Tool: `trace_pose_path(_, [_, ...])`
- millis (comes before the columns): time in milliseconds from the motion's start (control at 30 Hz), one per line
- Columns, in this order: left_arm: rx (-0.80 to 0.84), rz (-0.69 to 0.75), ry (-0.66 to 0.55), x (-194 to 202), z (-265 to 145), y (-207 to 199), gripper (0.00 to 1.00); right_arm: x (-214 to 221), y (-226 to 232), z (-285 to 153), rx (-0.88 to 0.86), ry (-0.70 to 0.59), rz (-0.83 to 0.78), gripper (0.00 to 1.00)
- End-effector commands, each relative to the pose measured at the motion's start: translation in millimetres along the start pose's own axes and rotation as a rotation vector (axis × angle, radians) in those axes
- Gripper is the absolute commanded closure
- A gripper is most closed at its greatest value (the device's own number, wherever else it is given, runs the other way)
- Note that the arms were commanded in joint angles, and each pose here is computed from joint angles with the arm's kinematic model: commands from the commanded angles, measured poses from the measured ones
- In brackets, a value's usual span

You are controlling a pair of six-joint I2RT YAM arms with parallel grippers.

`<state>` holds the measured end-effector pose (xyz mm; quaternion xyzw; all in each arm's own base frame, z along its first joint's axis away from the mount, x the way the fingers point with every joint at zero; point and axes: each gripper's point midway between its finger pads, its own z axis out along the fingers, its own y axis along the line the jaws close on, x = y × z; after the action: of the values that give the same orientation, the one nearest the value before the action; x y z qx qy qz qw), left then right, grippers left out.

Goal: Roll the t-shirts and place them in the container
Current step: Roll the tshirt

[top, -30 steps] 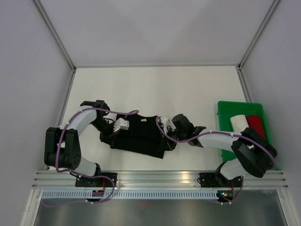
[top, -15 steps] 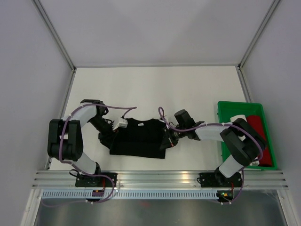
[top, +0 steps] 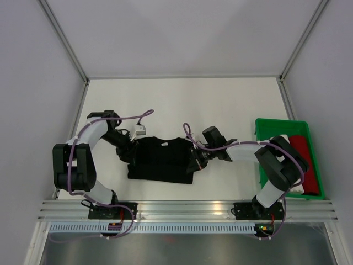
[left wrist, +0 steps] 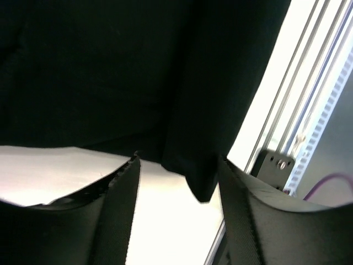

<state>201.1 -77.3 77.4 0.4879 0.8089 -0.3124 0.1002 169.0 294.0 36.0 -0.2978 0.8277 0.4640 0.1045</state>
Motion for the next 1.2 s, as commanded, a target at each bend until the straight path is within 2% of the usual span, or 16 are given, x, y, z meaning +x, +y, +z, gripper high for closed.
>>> trace_pose_path(0, [-0.007, -0.084, -0.127, -27.0, 3.9, 11.0, 0.41, -20.4, -5.2, -0.2, 0.016, -0.035, -0.033, 0.97])
trace_pose_path(33, [-0.003, -0.107, -0.124, -25.5, 6.1, 11.6, 0.46, -23.1, -8.2, -0.6, 0.031, -0.042, -0.016, 0.96])
trace_pose_path(67, [-0.003, -0.119, -0.107, -19.2, 9.7, 12.1, 0.59, -25.8, -8.4, -1.4, 0.036, -0.050, -0.014, 0.95])
trace_pose_path(167, [-0.005, -0.126, -0.083, -9.9, 16.0, 13.3, 0.79, -31.3, -8.9, -4.2, 0.040, -0.072, 0.002, 0.93])
trace_pose_path(300, [0.009, -0.118, -0.068, -4.7, 18.2, 10.2, 0.95, -35.1, -8.0, -6.4, 0.029, -0.086, 0.016, 0.95])
trace_pose_path(400, [0.016, -0.116, -0.078, -6.8, 18.7, 10.1, 0.98, -37.3, -8.4, -5.0, 0.021, -0.090, 0.035, 0.98])
trace_pose_path(700, [-0.045, -0.192, -0.058, -1.7, 26.6, 31.0, 0.98, -41.6, -30.8, -6.0, 0.081, -0.124, 0.170, 0.92])
trace_pose_path(733, [-0.051, -0.187, -0.069, -5.2, 25.4, 32.2, 0.95, -43.6, -31.3, -5.8, 0.085, -0.121, 0.174, 0.93])
trace_pose_path(767, [-0.048, -0.182, -0.090, -10.2, 24.0, 31.2, 0.81, -42.4, -32.2, -5.6, 0.090, -0.112, 0.180, 0.94])
trace_pose_path(867, [-0.083, -0.123, -0.145, -25.0, 10.8, 27.6, 0.54, -38.7, -34.6, -5.2, 0.101, -0.098, 0.176, 0.97])
trace_pose_path(1000, [-0.130, -0.087, -0.169, -34.9, -3.0, 24.5, 0.45, -38.8, -35.0, -6.7, 0.108, -0.101, 0.169, 0.98])
trace_pose_path(1167, [-0.045, -0.111, -0.141, -20.0, 9.2, 6.4, 0.40, -40.2, -34.7, -7.1, 0.111, -0.099, 0.159, 0.98])
